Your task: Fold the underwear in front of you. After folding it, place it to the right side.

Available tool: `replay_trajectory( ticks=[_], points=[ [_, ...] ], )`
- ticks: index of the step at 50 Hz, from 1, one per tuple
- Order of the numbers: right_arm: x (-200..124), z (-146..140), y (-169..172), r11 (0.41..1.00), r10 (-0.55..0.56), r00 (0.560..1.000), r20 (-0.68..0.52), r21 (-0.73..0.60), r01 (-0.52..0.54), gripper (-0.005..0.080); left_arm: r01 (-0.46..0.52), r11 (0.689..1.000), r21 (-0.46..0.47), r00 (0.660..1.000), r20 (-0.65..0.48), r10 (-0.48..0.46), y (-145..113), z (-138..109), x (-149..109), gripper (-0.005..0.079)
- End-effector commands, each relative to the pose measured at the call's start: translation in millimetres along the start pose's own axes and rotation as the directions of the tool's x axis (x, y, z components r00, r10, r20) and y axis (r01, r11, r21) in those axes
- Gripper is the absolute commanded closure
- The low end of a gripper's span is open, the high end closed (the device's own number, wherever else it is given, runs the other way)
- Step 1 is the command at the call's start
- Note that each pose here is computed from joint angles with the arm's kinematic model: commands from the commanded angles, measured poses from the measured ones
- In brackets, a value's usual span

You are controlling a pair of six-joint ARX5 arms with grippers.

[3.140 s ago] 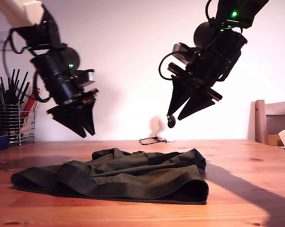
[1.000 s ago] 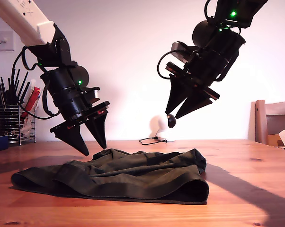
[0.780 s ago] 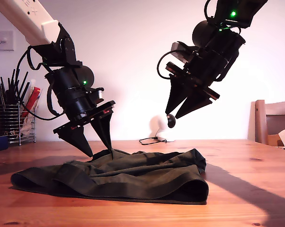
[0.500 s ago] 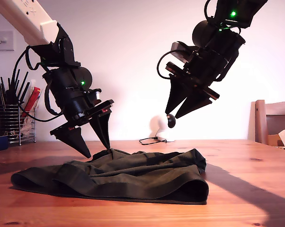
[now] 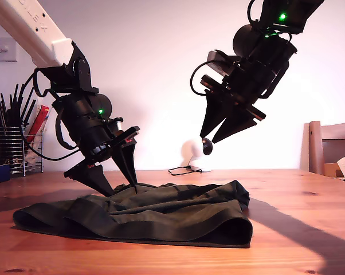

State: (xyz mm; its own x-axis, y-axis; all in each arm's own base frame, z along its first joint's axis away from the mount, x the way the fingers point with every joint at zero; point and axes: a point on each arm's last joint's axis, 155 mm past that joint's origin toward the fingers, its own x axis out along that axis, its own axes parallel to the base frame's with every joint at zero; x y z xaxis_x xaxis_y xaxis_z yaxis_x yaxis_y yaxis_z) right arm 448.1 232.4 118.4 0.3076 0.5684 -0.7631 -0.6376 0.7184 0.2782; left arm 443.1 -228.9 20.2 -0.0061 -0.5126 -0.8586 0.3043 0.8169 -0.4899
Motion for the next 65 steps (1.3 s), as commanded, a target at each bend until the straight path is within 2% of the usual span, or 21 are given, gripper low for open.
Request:
replay_trajectory(
  ticks=[1,4,11,12,25,32,39,48,58,65],
  points=[
    [3,-3,2,1.000,0.004,1.000,-0.005,-0.005,-0.004,0.0474,0.000,1.000,-0.012,1.000,-0.025,-0.001,7,-5,17,0.0359],
    [4,-2,2,1.000,0.004,1.000,-0.002,-0.006,-0.004,0.0474,0.001,1.000,-0.005,1.000,-0.014,-0.001,6,-2,17,0.0449],
    [3,-1,1,1.000,0.003,1.000,0.000,-0.007,-0.003,0.0474,0.002,1.000,0.017,1.000,0.018,-0.002,6,6,17,0.0754],
    [3,-1,1,1.000,0.003,1.000,0.000,-0.007,-0.003,0.0474,0.002,1.000,0.020,1.000,0.023,-0.003,6,7,17,0.0770],
    [3,0,1,1.000,0.003,1.000,0.004,-0.010,-0.003,0.0474,0.002,0.999,0.045,0.999,0.054,-0.004,5,16,16,0.0762],
    [3,0,1,1.000,0.003,1.000,0.004,-0.009,-0.003,0.0474,-0.007,0.997,0.072,0.995,0.103,-0.001,3,28,10,0.0762],
    [3,0,1,1.000,0.002,1.000,0.005,-0.009,-0.002,0.0474,-0.080,0.993,0.090,0.984,0.163,0.065,7,42,-6,0.0762],
    [3,0,1,1.000,0.002,1.000,0.005,-0.010,-0.002,0.0474,-0.206,0.972,0.113,0.961,0.213,0.179,21,55,-26,0.0762],
    [3,0,1,1.000,0.002,1.000,0.005,-0.010,-0.002,0.0474,-0.261,0.955,0.139,0.935,0.284,0.214,16,72,-50,0.0762],
    [3,0,1,1.000,0.002,1.000,0.004,-0.009,-0.002,0.0474,-0.274,0.949,0.157,0.920,0.332,0.211,2,83,-76,0.0762]
  ],
)
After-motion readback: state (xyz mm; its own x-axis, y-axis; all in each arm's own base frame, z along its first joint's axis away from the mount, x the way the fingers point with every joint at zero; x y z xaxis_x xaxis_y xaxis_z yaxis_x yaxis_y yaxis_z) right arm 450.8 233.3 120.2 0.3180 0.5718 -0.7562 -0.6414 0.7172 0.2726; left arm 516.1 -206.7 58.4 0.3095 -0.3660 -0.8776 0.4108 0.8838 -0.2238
